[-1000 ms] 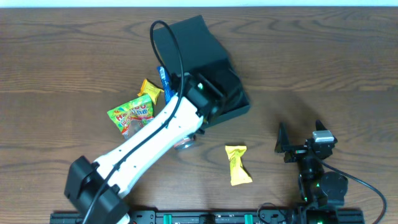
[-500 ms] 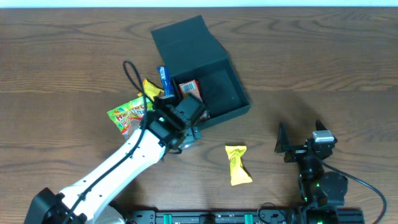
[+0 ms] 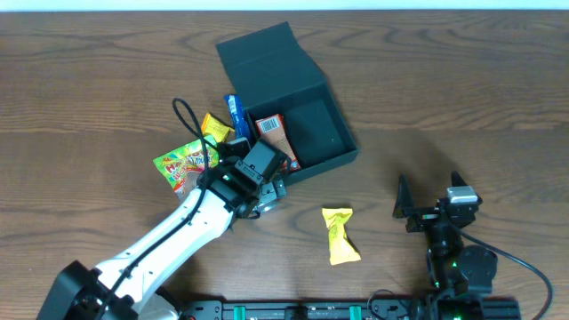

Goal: Pack container
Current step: 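Move the left gripper back to the snack tin and grasp it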

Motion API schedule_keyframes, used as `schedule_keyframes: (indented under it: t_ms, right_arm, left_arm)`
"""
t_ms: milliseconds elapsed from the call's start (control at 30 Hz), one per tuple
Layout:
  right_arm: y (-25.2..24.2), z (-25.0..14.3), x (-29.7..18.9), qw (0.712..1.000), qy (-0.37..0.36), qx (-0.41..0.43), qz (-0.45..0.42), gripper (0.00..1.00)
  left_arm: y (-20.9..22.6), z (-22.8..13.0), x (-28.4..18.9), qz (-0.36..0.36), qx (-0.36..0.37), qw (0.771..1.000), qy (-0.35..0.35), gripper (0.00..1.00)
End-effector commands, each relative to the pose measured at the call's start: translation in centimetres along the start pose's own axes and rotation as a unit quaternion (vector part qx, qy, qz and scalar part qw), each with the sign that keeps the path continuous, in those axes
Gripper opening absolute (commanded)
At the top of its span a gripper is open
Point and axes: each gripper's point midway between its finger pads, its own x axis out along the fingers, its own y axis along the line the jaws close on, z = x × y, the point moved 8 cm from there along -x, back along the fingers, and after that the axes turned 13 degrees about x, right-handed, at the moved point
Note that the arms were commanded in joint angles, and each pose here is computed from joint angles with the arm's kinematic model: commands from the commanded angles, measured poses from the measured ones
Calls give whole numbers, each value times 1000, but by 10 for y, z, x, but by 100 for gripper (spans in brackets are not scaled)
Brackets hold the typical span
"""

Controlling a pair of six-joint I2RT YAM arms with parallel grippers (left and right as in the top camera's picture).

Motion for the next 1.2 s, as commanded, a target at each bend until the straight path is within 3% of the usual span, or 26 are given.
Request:
schedule_keyframes:
  t_ms: [0,500,533,667,967,1167]
  right_arm:
    - [-3,0,0,1000,0,-5,-9,99]
    - [-3,0,0,1000,0,-5,-9,99]
    - [-3,0,0,1000,0,-5,-9,99]
    - [-3,0,0,1000,0,-5,-9,99]
    - [-3,0,0,1000,0,-5,-9,99]
    - [-3,0,0,1000,0,-5,-9,99]
  left_arm:
    - [3,0,10,23,10,1000,2,98]
    - [5,-10,40,56,-3,998,41,100]
    - [6,-12,39,60,-9,997,45,95]
    - [12,-18,38,79,-22,995,63,93]
    - [7,-11,33,56,-29,997,38,93]
    - [5,-1,33,57,86,995,6,93]
